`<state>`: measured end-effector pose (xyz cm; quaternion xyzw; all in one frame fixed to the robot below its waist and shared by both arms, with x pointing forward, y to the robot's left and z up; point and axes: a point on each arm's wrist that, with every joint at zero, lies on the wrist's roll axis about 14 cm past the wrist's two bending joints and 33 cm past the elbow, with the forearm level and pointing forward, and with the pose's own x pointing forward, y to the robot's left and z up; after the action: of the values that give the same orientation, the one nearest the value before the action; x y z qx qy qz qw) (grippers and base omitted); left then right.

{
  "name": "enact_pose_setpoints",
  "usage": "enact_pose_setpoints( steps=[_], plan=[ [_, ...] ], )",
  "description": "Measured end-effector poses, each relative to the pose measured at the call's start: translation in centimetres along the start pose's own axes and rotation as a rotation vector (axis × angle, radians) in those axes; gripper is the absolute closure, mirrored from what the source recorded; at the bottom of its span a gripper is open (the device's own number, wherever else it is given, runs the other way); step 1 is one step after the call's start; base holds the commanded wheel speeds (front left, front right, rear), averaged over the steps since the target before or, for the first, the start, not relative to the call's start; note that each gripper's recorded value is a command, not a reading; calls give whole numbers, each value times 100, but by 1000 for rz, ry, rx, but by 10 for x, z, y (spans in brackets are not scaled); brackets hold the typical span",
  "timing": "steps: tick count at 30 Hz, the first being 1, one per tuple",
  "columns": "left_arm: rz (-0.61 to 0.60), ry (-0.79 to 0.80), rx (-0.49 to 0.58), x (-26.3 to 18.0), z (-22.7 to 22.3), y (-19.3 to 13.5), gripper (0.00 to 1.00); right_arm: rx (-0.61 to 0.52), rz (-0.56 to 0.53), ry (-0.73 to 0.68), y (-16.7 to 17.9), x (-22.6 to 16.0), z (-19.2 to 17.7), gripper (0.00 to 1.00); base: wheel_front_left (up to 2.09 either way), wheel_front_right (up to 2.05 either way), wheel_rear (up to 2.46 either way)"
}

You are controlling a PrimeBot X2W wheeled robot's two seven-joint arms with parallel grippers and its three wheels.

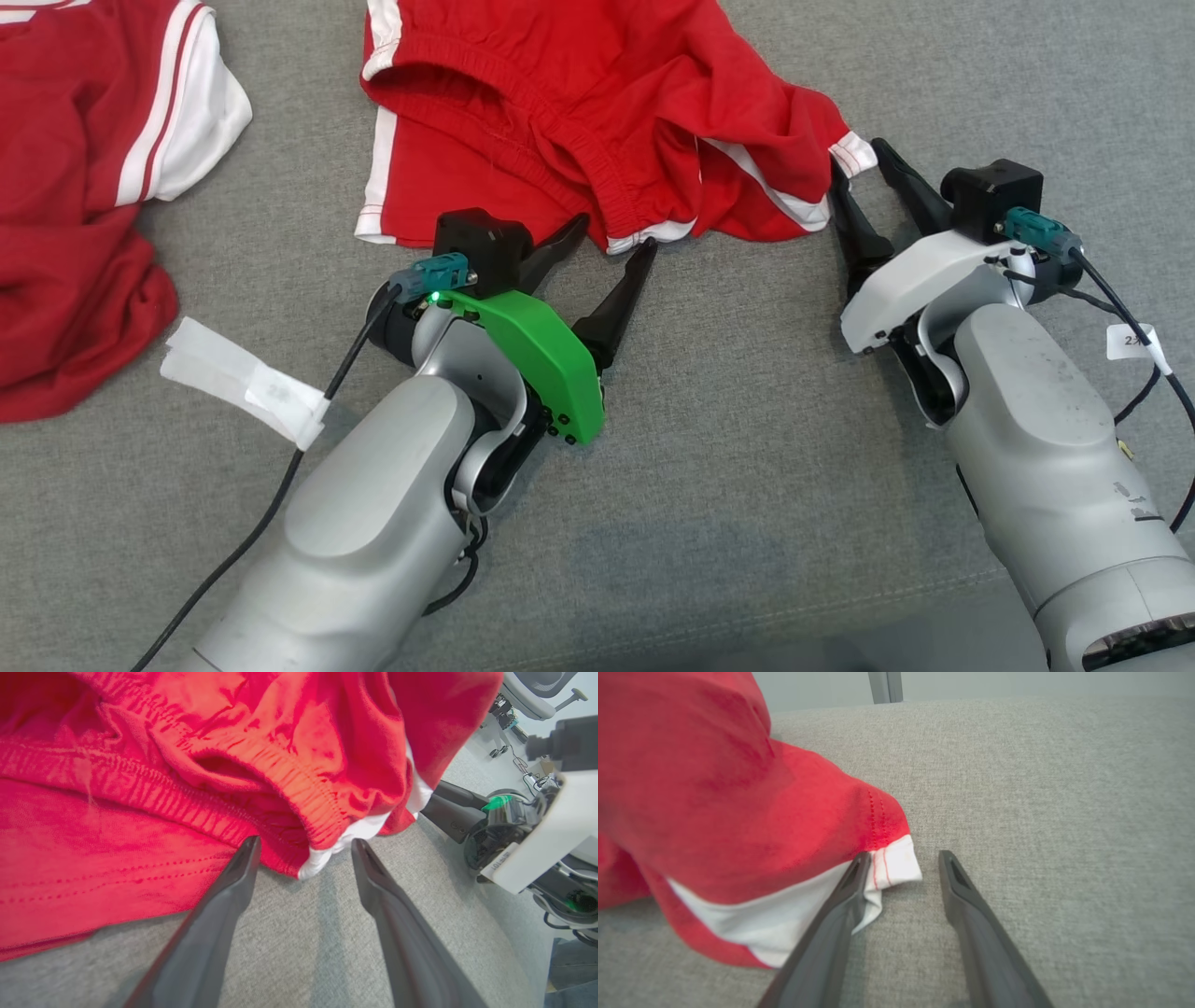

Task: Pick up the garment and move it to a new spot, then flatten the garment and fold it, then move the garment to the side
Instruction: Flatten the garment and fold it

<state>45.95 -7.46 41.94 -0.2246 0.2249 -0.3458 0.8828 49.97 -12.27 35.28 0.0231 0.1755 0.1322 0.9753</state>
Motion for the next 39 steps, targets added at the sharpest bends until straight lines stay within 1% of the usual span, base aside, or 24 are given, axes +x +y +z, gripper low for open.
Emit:
enact_pose_setpoints(
  steps=[2,3,4,5,6,10,14,16,17,18,19,20,22,24,27,28,29,30,31,35,39],
  plan=[
    [-6,4,-4,1,-2,-1,0,1,-1,-1,0,0,0,25,0,0,0],
    [-8,8,-6,1,-3,-2,2,4,-2,-2,-1,0,0,25,0,0,0],
    [-11,6,-8,1,-4,-3,12,8,-4,-3,-1,0,0,23,0,0,0],
    [-14,9,-11,2,-5,-4,18,10,-6,-4,-1,0,0,22,0,0,0],
    [-16,14,-11,2,-7,-4,22,10,-6,-4,-2,0,1,22,0,0,0],
    [-17,15,-17,2,-9,-4,25,10,-7,-5,-2,0,0,24,0,0,0],
    [-21,12,-6,4,-7,-5,49,11,-7,-6,-2,0,1,25,0,0,0],
    [-24,13,-3,5,-7,-5,58,11,-7,-7,-2,0,1,29,0,0,0],
    [-27,15,1,5,-7,-6,77,11,-7,-7,-2,0,1,35,0,0,0],
    [-30,17,3,5,-8,-7,95,11,-7,-7,-2,0,1,44,0,0,0],
    [-32,18,5,6,-8,-8,100,10,-7,-8,-2,0,1,52,0,0,0],
    [-33,15,4,6,-8,-8,100,10,-7,-8,-2,0,2,57,0,0,0],
    [-35,9,-6,7,-5,-8,100,9,-6,-9,-2,0,2,61,0,0,0],
    [-37,6,-12,7,-4,-9,100,7,-4,-9,-2,0,2,64,0,0,0],
    [-36,3,-6,8,-2,-8,100,5,-3,-10,-1,0,3,65,0,0,0],
    [-35,-5,-5,8,0,-8,100,5,-2,-10,-1,0,3,77,0,0,0],
    [-34,-7,-6,8,2,-7,100,5,-2,-11,-1,0,3,84,0,0,0],
    [-32,-14,-14,8,3,-7,100,4,-1,-13,-1,0,4,95,0,0,0],
    [-31,-20,-21,8,5,-7,100,3,-1,-16,-1,-1,5,100,0,0,0],
    [-18,-53,-51,4,16,-5,100,2,0,-36,-2,-5,11,100,0,0,0],
    [-11,-124,-66,-1,40,-3,100,57,13,-101,6,-7,31,100,0,0,0]
  ],
)
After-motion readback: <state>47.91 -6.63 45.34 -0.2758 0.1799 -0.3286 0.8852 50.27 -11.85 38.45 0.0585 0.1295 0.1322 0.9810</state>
